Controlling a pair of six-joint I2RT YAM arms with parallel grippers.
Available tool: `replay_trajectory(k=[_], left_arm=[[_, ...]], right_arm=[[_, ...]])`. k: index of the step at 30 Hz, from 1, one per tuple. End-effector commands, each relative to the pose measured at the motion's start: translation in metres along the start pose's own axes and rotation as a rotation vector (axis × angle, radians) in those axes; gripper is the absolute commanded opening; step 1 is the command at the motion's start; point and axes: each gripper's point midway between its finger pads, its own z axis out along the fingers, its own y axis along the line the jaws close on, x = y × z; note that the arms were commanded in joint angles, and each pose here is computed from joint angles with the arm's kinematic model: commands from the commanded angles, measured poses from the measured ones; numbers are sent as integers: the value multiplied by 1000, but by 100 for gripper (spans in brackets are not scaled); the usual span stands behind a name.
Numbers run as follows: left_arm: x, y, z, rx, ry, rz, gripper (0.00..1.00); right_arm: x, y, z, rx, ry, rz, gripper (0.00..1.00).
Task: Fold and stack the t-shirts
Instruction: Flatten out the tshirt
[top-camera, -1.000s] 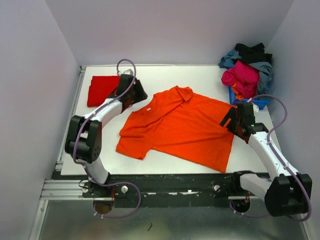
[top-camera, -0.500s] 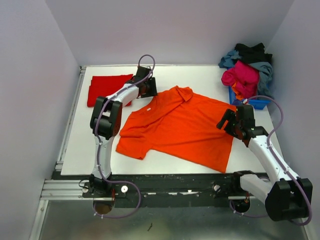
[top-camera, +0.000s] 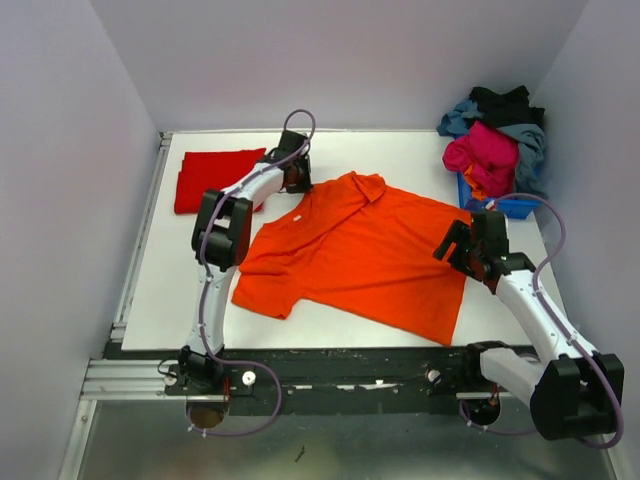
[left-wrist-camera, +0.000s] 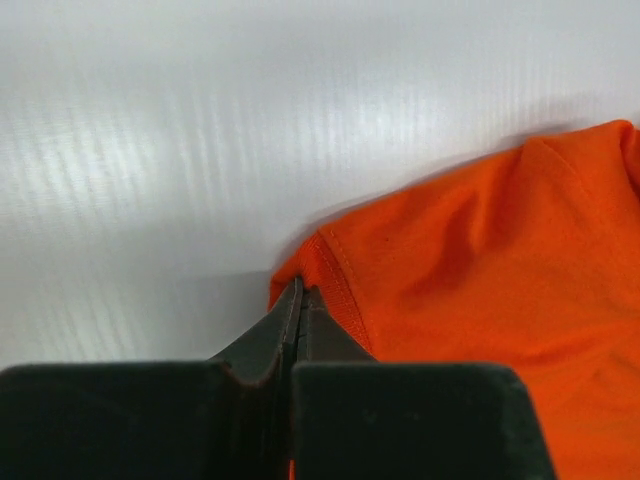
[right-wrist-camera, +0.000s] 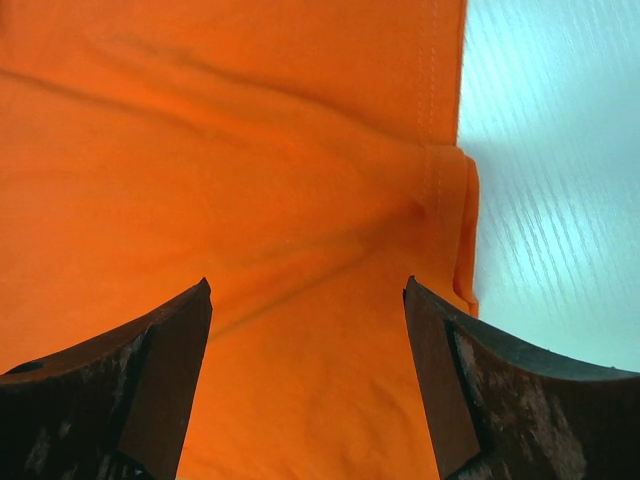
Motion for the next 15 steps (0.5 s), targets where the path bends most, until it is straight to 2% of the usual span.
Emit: replay_trajectory(k=[1,6,8,11,15], left_arm=[[-37,47,-22,-44,-79,-94,0],[-65,74,-42,-48,-146,-149,0],[-69,71,-42,-25,-150,-143,0],[-75,86,-43,-98,-167,-157,0],[-86,89,-41,-74,-198,-185,0]], right_arm=[[12,-16,5,100,53,31,85],[23,-22,8,139,97,60,84],[23,-24,8,148,96,64,84],[23,-26,9,158,95,76,85],[37,-25,10,156,157,83,85]])
